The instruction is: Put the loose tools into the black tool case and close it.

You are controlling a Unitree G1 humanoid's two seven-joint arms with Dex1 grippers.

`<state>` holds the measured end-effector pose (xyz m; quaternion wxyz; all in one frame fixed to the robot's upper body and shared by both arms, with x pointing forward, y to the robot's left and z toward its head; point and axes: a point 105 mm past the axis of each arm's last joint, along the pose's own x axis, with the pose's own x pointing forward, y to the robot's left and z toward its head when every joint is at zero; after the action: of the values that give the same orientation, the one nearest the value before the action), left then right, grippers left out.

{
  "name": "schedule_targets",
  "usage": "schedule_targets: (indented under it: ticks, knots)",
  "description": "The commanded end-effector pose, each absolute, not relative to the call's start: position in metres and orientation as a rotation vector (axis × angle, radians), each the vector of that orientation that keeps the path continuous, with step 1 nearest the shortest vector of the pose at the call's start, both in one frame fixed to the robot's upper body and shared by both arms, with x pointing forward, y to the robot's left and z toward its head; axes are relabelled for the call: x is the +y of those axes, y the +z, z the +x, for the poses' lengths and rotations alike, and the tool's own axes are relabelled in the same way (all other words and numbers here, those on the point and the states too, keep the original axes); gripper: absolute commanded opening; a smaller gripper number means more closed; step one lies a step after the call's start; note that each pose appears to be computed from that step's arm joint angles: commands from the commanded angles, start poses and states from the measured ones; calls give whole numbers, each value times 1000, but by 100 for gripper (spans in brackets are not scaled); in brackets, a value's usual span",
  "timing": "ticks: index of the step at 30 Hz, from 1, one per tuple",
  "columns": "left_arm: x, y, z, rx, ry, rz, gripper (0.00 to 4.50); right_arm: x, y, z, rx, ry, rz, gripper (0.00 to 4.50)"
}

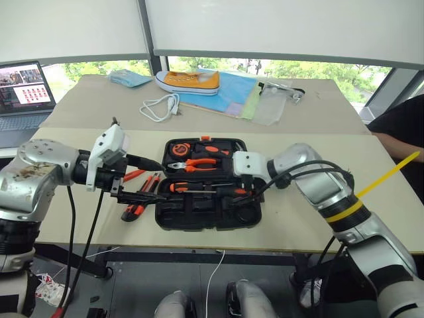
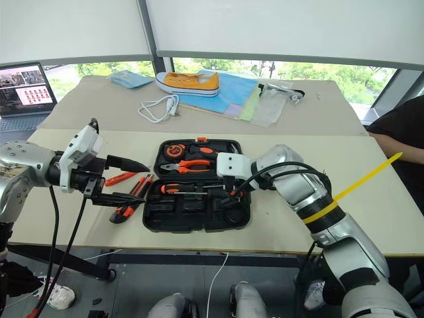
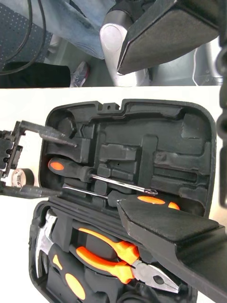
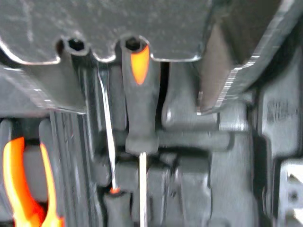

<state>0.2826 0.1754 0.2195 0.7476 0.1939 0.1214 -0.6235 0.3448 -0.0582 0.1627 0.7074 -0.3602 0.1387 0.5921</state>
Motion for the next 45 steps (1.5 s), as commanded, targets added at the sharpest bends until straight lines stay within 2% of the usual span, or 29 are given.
schedule_targets:
  ticks: [1, 11, 18, 21, 24, 27, 29, 31, 32, 34, 39, 43, 45]
  knots:
    - [175, 225, 283, 232, -1362, 469, 450, -54, 180, 344, 260, 1310, -752, 349]
    - [176, 221, 285, 241, -1354, 482, 450, -48, 148, 348, 314, 1305, -779, 3]
    - [176, 219, 285, 243, -1352, 492, 450, -51, 110, 348, 386, 1303, -888, 3]
    - [177, 217, 286, 248, -1343, 495, 450, -51, 107, 347, 384, 1304, -888, 3]
    - [182, 214, 288, 257, -1312, 487, 450, -41, 130, 345, 291, 1315, -784, 3]
    - [197, 208, 290, 273, -1229, 457, 450, -33, 176, 343, 124, 1299, -577, 3]
    - [213, 202, 291, 289, -1137, 428, 450, -40, 201, 335, 73, 1299, -453, 3]
    - [234, 194, 290, 307, -1018, 403, 450, -50, 221, 322, 57, 1319, -325, 60]
    - [247, 190, 287, 317, -953, 378, 450, -56, 229, 312, 47, 1341, -273, 69]
    - [275, 180, 275, 350, -826, 325, 450, -69, 241, 291, 37, 1379, -216, 140]
    - [323, 157, 239, 440, -618, 270, 450, -88, 244, 262, 56, 1400, -201, 313]
    - [339, 150, 227, 488, -536, 264, 450, -92, 242, 260, 63, 1369, -203, 445]
    - [334, 152, 230, 502, -546, 237, 450, -93, 240, 261, 61, 1348, -212, 448]
